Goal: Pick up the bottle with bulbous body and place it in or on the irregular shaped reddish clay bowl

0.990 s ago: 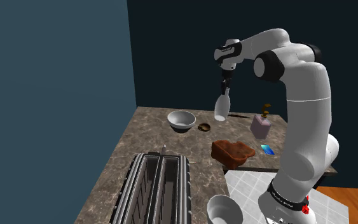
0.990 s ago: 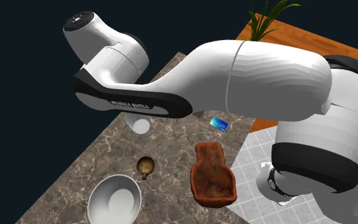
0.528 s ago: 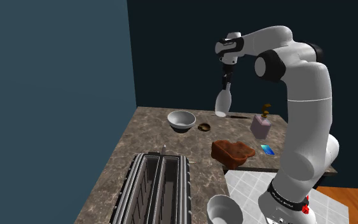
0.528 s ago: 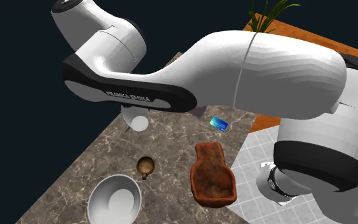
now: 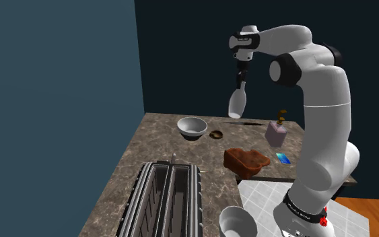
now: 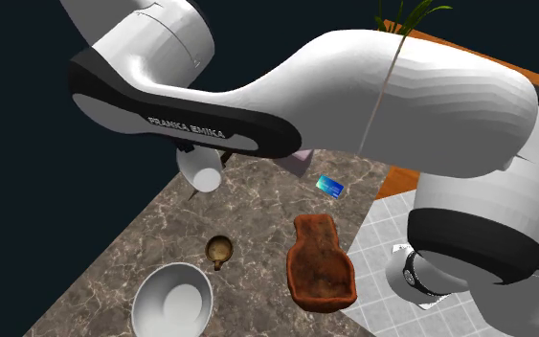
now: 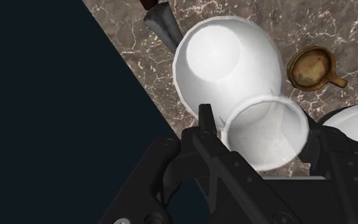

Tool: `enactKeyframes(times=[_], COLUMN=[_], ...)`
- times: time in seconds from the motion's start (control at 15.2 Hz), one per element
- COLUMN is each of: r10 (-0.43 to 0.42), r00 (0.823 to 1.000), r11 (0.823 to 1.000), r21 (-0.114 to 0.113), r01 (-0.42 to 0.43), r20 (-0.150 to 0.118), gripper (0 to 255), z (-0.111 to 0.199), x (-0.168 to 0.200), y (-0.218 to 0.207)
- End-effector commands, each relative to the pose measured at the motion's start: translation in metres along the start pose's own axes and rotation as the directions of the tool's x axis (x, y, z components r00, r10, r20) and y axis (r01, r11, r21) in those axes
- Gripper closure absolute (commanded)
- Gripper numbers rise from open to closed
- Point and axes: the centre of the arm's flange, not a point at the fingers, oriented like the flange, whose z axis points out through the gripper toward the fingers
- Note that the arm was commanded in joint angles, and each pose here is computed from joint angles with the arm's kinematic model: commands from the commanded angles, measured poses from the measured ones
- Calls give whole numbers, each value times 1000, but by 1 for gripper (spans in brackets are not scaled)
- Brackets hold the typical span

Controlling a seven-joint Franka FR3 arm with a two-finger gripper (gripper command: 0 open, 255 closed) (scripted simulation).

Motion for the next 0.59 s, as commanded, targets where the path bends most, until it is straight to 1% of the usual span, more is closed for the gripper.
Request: enactKeyframes(times=[0.0,0.53], r10=[0,0], r00=[1000,1000], r11=[1000,1000], r21=[0,0], r01=[0,0], r20=[0,0], gripper=[255,255], z=[-11,-53], x=[-1,-3], y=[0,0])
